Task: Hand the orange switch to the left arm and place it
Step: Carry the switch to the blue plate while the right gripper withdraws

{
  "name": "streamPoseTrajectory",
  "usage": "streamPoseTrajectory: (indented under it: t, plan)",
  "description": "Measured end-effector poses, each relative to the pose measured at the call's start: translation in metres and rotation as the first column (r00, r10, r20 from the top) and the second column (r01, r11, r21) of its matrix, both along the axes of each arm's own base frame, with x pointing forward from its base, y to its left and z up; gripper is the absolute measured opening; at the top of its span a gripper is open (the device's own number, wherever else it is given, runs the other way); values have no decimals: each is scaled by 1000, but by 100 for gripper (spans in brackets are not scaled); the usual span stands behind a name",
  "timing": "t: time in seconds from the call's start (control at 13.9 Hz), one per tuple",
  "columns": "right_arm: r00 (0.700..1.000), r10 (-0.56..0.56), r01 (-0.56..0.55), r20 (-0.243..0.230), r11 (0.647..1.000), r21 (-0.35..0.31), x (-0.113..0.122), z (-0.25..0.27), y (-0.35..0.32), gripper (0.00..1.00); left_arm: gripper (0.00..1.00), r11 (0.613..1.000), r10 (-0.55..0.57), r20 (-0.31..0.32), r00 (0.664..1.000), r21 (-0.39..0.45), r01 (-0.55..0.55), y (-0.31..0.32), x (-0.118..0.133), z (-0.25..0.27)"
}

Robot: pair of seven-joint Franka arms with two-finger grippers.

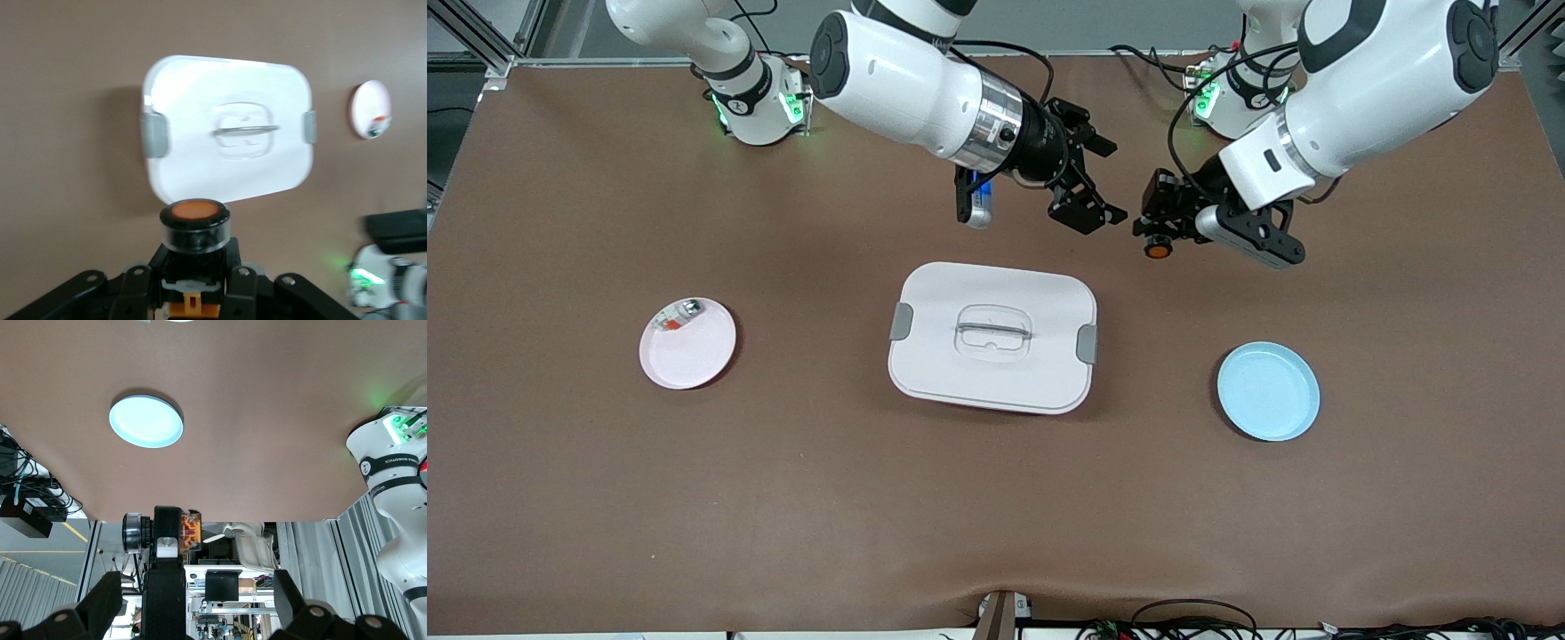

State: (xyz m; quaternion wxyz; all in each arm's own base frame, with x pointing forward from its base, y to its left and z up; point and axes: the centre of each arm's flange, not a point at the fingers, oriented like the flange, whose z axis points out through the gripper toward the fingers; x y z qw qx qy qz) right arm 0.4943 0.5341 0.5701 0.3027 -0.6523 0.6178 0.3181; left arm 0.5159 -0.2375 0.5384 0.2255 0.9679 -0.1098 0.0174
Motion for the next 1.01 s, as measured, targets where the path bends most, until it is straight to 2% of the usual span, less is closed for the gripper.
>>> streamPoseTrajectory:
  t: [0.29, 0.5, 0.65, 0.79, 1.01]
  plan:
    - [999, 42, -43, -16, 998, -44, 6, 6, -16, 100, 34, 976, -162, 32, 986, 155, 155, 29, 20, -37]
    - [982, 183, -173, 55, 974, -146, 4, 28, -47, 100, 34, 923, -329, 34, 944, 225, 313, 63, 39, -69]
    - [956, 282, -264, 78, 946, -189, -4, 45, -65, 100, 34, 872, -433, 26, 901, 265, 411, 87, 50, -89]
    - [928, 360, -328, 95, 912, -246, -6, 57, -89, 100, 34, 804, -534, 14, 846, 320, 502, 104, 59, -106]
    - [864, 483, -418, 145, 847, -328, -8, 71, -129, 100, 34, 715, -657, 28, 753, 338, 611, 127, 74, -132]
